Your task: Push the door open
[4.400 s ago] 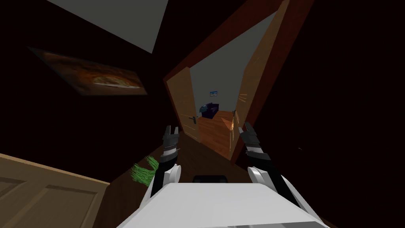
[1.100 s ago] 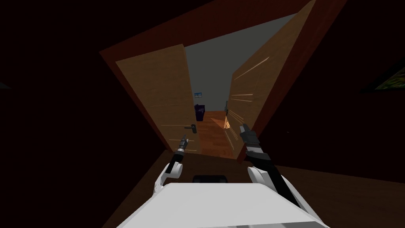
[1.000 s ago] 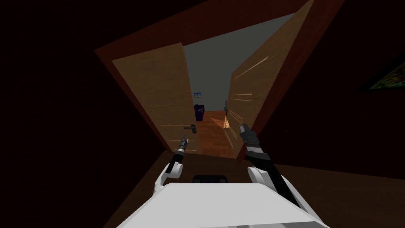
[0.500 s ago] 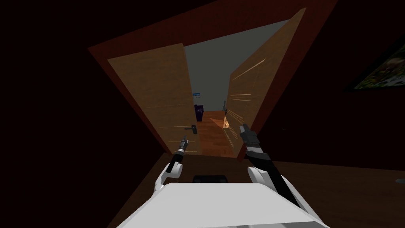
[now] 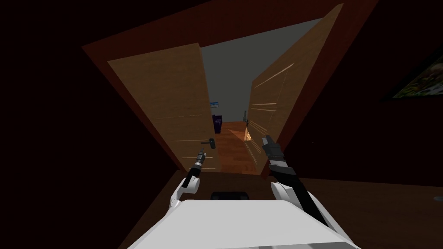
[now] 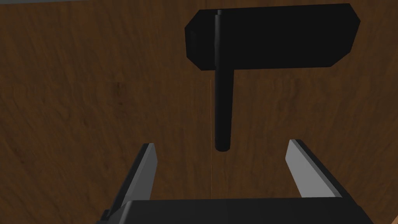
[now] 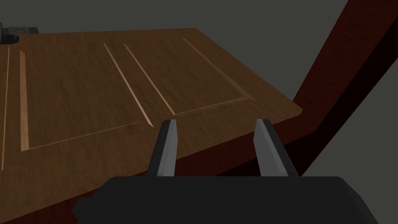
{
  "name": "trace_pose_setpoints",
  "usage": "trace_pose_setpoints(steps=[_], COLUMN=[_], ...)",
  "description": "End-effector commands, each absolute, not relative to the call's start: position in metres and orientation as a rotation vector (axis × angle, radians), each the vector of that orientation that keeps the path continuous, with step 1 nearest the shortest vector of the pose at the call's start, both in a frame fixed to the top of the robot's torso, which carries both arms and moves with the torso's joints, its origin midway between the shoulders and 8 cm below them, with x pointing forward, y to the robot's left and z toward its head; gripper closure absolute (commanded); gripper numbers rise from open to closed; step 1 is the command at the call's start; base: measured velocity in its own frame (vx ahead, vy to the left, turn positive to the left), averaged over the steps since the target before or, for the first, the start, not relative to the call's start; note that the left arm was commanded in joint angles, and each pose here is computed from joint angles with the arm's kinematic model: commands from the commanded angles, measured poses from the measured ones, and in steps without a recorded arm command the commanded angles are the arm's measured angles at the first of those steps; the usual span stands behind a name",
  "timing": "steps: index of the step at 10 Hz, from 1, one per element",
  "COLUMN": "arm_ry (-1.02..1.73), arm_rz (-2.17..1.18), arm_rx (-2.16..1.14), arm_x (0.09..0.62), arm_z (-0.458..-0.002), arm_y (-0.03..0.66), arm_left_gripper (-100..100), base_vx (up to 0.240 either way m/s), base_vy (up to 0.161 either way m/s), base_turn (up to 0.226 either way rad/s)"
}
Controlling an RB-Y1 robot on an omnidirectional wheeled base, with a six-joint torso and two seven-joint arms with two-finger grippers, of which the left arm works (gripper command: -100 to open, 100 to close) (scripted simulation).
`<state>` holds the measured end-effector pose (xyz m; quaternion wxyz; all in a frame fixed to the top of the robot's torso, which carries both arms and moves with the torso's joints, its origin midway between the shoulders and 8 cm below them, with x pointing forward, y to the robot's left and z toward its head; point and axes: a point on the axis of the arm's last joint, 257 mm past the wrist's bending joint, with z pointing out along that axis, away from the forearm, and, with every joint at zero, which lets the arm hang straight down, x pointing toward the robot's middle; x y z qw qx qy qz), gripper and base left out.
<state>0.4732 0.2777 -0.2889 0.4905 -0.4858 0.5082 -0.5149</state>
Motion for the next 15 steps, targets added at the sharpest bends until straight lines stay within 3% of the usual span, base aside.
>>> trace_pose_setpoints(steps=[1,7,8,13,15], arm_ry=[1.230,1.217,1.217,1.217,1.204], arm_rz=[-1.247,-1.237,-1.237,-1.237,-1.210], arm_rx=[-1.182,-1.191,-1.191,-1.191,-1.204], arm_x=[0.477,0.486,0.486,0.486,0.488], arm_z=[-0.290,-0.292,-0.292,-0.292,-0.294], arm_y=[0.279,0.283,0.283,0.283,0.297], arm_left_gripper=[-100,-100,100,100,100], base_vx=[0.212,0.190,-0.008,-0.015,0.141], base_vy=[0.007,0.015,0.000,-0.001,-0.037], base_turn=[-0.046,-0.031,0.004,0.001,0.059])
